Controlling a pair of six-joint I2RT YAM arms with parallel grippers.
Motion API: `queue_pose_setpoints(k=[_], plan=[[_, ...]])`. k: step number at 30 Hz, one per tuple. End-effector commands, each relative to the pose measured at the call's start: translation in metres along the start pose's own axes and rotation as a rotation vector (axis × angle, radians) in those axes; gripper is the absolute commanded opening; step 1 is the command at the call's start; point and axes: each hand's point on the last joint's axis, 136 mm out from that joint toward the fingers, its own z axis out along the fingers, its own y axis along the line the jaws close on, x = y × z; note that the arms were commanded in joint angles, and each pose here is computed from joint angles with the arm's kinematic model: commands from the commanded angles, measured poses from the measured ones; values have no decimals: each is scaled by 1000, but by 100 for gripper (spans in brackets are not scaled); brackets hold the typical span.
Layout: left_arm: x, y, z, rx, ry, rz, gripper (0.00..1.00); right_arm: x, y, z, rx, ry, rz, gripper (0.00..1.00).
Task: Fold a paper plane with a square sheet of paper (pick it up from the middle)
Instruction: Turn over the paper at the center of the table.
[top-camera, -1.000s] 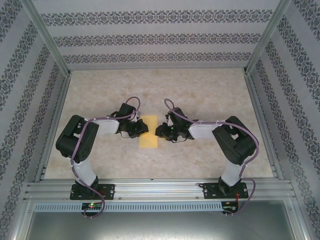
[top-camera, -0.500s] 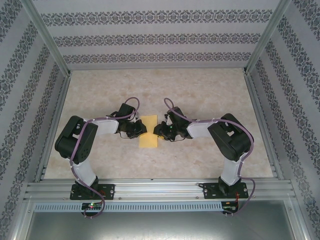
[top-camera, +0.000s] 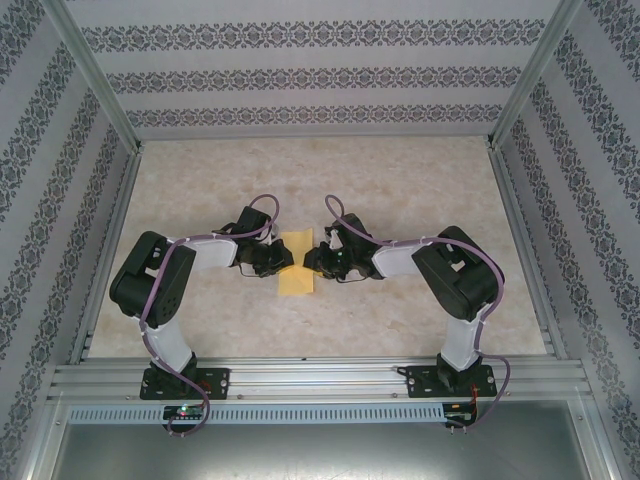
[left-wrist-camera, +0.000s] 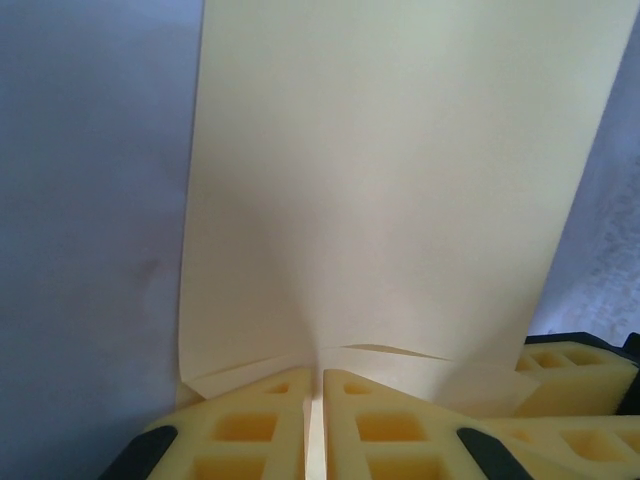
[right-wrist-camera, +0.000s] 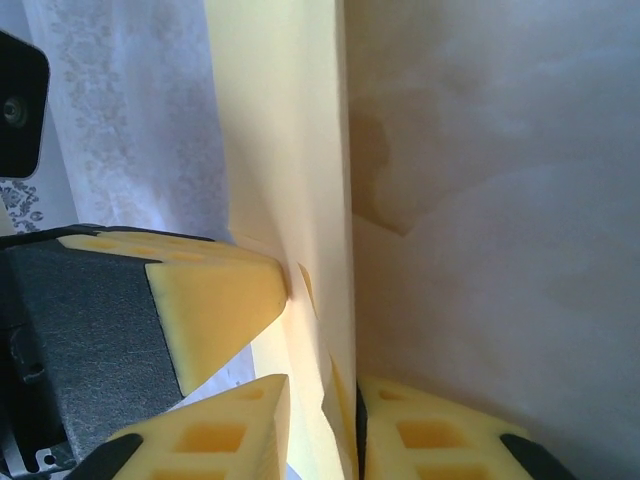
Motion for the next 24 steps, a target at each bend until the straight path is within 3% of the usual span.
queue_pose_setpoints(k=[1, 7, 13, 24], plan=[[0, -5, -6, -9, -12, 14, 14, 6, -4, 4, -7, 23, -15, 20], [-6, -21, -26, 16, -61, 38, 15, 3, 5, -12, -6, 0, -63, 9], [-16, -34, -61, -10, -173, 78, 16, -4, 7, -50, 112, -57, -154, 4], [-29, -38, -126, -77, -427, 115, 24, -26, 4, -192, 613, -337, -393, 4]])
